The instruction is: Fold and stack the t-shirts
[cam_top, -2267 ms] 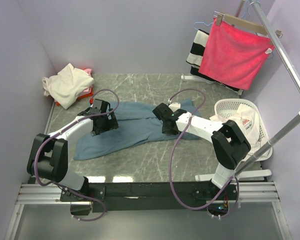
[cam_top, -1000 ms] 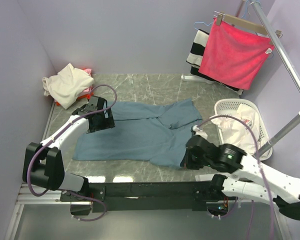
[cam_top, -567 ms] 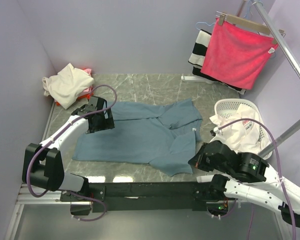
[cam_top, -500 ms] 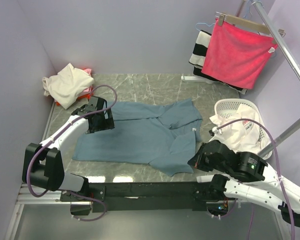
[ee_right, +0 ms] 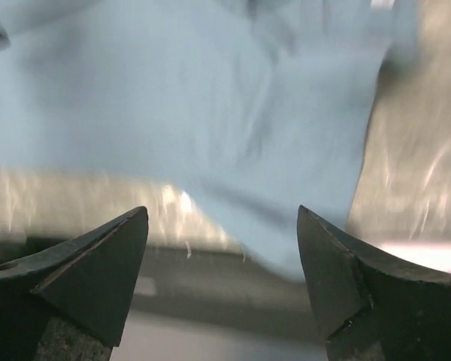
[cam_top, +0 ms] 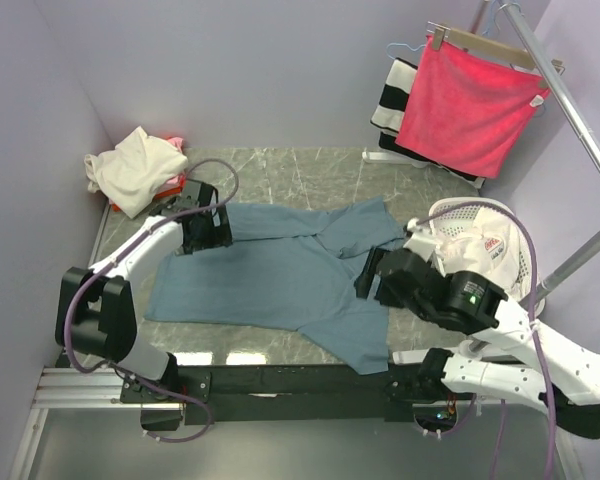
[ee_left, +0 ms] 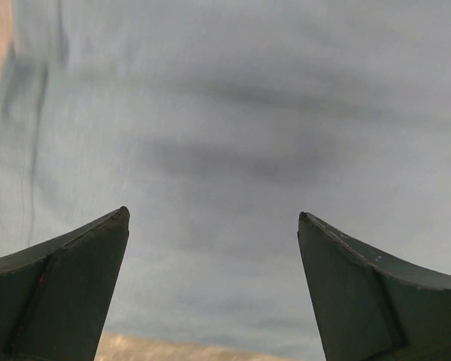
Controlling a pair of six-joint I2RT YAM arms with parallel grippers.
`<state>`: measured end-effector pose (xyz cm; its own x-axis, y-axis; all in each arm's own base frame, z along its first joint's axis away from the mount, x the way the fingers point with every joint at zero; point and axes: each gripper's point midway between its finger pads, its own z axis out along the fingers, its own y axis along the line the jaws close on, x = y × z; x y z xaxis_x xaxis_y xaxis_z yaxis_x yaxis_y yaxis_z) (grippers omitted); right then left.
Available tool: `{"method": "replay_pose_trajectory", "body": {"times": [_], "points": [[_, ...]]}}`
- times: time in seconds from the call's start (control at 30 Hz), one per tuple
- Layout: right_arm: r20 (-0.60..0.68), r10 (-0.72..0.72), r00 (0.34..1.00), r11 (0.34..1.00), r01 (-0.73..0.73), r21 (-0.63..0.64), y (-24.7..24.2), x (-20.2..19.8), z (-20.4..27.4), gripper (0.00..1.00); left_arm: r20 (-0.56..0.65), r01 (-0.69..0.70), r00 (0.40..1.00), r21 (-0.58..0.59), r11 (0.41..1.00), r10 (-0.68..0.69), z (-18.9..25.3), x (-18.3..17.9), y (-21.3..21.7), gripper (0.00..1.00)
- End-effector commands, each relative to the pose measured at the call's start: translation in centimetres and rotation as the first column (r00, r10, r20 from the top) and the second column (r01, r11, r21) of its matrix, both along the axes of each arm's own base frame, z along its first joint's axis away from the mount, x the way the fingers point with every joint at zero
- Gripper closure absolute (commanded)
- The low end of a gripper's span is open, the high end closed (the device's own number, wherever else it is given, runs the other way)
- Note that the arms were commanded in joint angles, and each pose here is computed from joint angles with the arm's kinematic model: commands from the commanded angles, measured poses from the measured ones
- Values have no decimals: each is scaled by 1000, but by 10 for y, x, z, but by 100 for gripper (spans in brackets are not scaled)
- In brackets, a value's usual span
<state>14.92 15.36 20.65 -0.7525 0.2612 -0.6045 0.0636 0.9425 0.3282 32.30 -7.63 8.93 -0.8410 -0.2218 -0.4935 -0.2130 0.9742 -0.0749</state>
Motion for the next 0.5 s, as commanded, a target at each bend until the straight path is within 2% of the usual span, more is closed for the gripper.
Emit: {"method": "replay_pose_trajectory", "body": {"times": [0.0,0.03,0.1,0.17,0.2,0.23,0.3,0.47], "points": [[200,-133,971,981,158,-112,-14,89,12,14,147,-4,989,-43,999,10,38,55,-10,1],[201,-126,971,987,142,-68,-2,107,6,14,154,-10,988,-49,999,17,39,68,-13,0],[197,-140,970,984,159,-85,-2,147,-11,18,167,-27,985,-58,998,36,40,83,-15,1],[180,-113,977,985,134,-105,3,169,-26,21,163,-36,985,-75,997,48,32,100,-21,1],[125,-121,985,981,138,-139,1,185,-50,21,160,-39,986,-78,996,51,29,104,-22,1],[137,-119,983,982,137,-130,4,203,-48,25,144,-45,988,-77,996,56,19,111,-24,1],[81,-96,992,985,106,-139,13,228,-71,27,135,-48,989,-84,995,59,9,118,-26,1],[10,-65,998,987,66,-147,21,260,-104,30,72,-51,996,-79,996,57,-26,120,-29,1]]}}
